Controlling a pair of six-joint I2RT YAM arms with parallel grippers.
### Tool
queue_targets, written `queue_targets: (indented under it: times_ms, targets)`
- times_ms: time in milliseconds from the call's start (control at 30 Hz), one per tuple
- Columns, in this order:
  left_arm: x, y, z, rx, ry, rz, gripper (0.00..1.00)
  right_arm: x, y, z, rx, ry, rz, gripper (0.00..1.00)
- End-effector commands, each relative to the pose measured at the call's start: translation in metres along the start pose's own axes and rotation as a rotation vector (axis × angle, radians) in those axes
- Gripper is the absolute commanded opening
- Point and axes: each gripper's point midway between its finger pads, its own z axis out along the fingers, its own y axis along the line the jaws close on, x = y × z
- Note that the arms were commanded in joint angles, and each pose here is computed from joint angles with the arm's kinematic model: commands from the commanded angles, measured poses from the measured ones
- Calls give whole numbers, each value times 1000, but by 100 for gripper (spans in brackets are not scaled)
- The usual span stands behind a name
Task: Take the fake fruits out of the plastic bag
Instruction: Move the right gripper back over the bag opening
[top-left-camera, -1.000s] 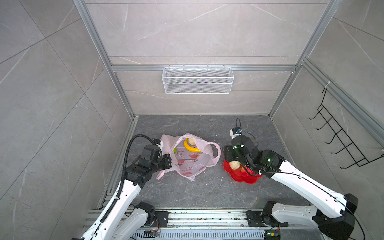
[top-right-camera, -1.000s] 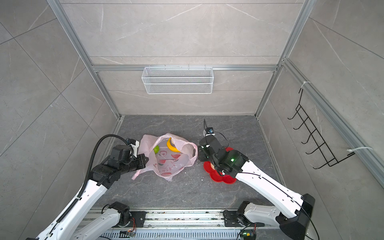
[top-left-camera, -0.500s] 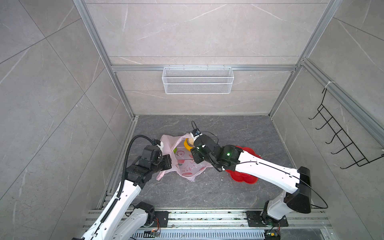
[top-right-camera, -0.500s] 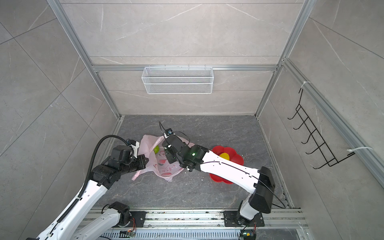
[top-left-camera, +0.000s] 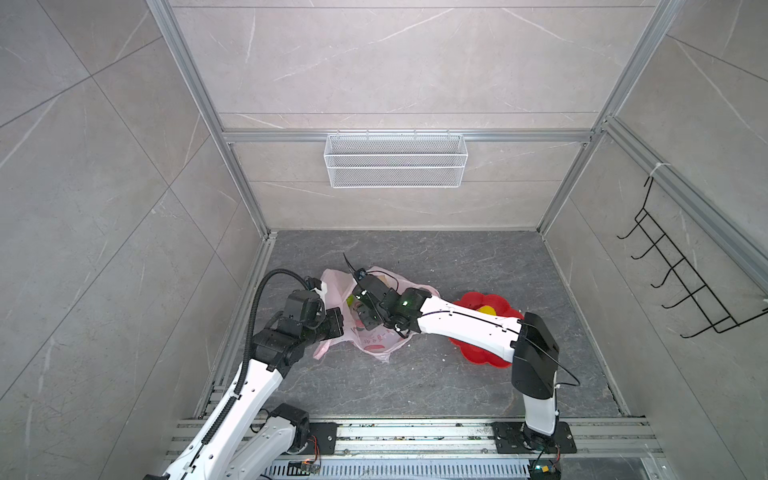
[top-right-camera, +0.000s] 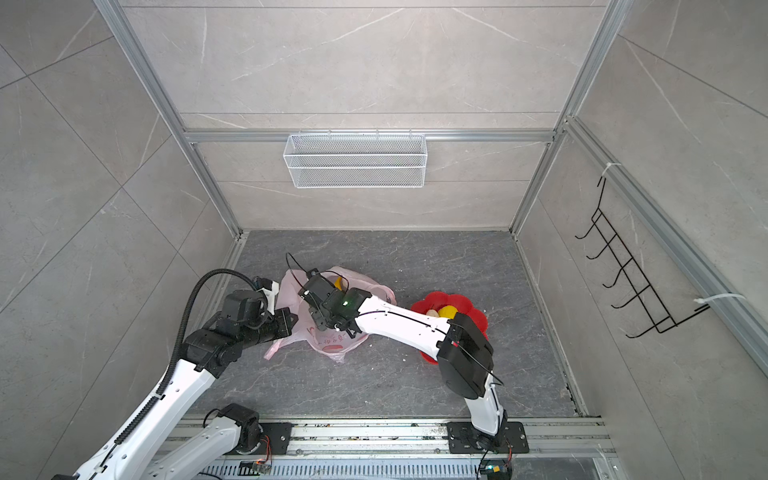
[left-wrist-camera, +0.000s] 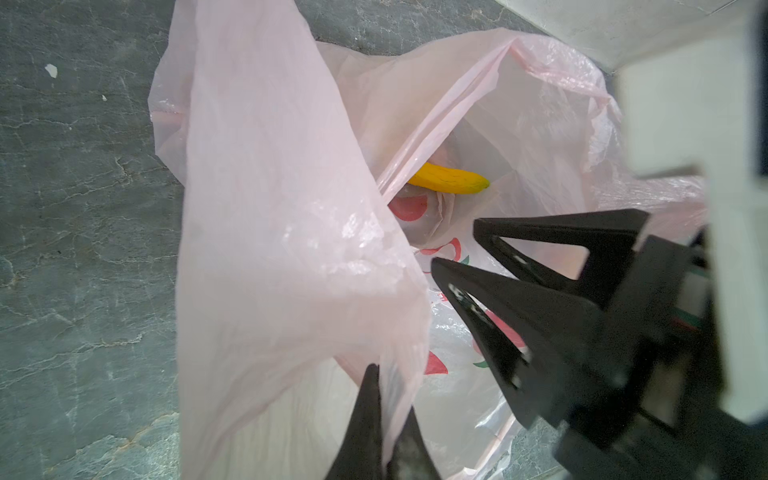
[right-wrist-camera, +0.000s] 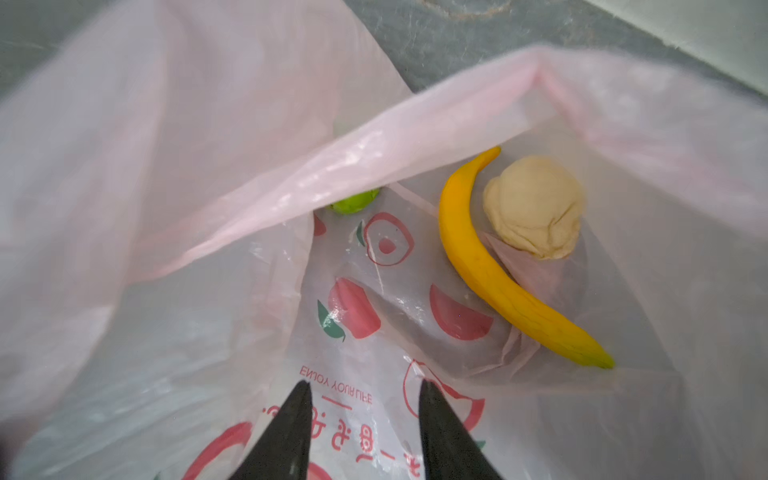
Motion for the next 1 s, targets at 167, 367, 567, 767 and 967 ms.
queue_targets:
  times_ms: [167, 367, 567, 767, 967]
  targets:
    - [-18, -15, -12, 54, -66, 7, 1, -3, -24, 43, 65, 13, 86, 44]
    - [-19, -16, -12, 61, -72, 13, 1, -6, -46, 59, 154, -17, 140, 44]
    - [-15, -15, -9, 69, -65, 16, 1, -9, -59, 71, 229, -64, 206, 44]
    - [-12, -18, -5, 92, -54, 8, 1, -14, -73, 75, 304, -120, 286, 48]
    - [-9, -17, -2, 97, -48, 7, 1, -19, -84, 78, 334, -151, 357, 57]
